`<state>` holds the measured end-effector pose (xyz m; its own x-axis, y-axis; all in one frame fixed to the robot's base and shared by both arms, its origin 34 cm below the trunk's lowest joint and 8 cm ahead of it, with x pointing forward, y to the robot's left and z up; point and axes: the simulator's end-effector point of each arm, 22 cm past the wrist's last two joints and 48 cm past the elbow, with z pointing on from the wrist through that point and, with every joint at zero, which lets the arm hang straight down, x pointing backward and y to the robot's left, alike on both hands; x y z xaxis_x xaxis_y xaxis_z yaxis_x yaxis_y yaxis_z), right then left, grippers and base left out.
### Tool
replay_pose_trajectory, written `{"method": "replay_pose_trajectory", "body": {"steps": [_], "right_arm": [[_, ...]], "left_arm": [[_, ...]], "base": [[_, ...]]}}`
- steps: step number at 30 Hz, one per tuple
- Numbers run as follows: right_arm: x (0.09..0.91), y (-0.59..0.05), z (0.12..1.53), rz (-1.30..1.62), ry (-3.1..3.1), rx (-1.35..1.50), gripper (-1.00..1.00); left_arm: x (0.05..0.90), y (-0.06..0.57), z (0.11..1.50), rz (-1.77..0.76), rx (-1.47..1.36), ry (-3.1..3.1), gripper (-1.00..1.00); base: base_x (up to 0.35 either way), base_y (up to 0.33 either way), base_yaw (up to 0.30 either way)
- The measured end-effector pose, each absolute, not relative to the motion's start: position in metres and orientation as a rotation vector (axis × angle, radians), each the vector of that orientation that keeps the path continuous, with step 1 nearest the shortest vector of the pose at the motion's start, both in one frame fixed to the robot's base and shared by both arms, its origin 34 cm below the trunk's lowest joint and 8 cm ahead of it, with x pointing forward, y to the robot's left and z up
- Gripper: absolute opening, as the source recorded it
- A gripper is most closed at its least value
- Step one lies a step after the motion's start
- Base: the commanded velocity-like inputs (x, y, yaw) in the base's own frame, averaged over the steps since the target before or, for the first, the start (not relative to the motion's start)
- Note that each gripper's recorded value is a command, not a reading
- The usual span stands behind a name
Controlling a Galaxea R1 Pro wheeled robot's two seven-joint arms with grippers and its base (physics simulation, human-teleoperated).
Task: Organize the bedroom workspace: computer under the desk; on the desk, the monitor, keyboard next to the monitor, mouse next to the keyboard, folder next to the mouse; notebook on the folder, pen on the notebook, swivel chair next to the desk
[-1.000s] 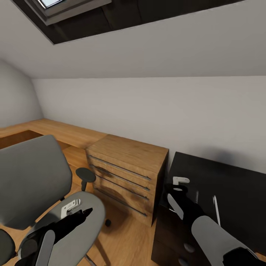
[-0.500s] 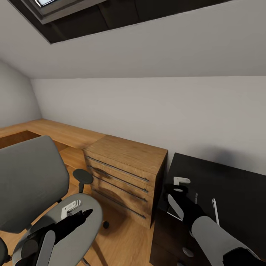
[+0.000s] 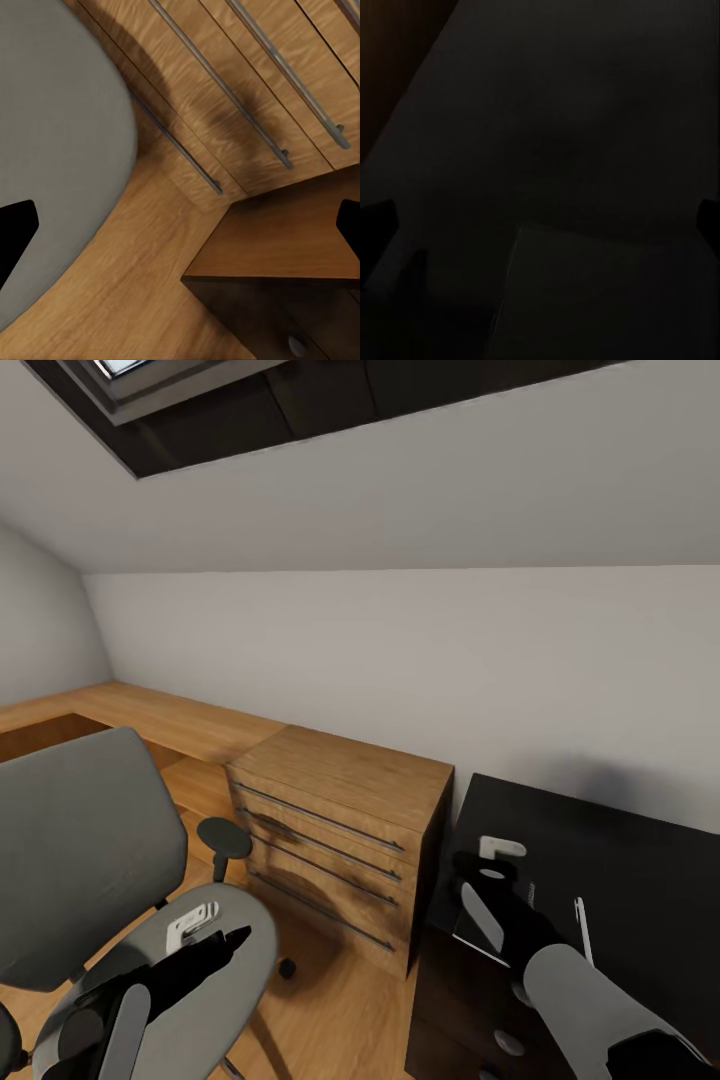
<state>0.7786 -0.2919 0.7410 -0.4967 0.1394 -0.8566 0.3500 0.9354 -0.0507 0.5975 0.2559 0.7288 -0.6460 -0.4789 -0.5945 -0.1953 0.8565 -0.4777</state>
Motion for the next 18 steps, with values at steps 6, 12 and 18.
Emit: {"method": "replay_pose_trajectory", "body": {"steps": [6,12,18], "right_arm": [[0.782,-0.296,0.747,-0.259,2.056,0.374,1.00],[0.784,-0.298,0.751,-0.255,2.034,0.384,1.00],[0.784,-0.299,0.752,-0.256,2.030,0.386,1.00]], "left_arm": [[0.597,0.256,0.728,-0.483,-0.487,2.273,1.00],[0.597,0.256,0.728,-0.482,-0.487,2.271,1.00],[0.597,0.256,0.728,-0.482,-0.487,2.272,1.00]], "base": [[0.000,0.000,0.000],[0.098,0.000,0.000],[0.121,0.000,0.000]]}}
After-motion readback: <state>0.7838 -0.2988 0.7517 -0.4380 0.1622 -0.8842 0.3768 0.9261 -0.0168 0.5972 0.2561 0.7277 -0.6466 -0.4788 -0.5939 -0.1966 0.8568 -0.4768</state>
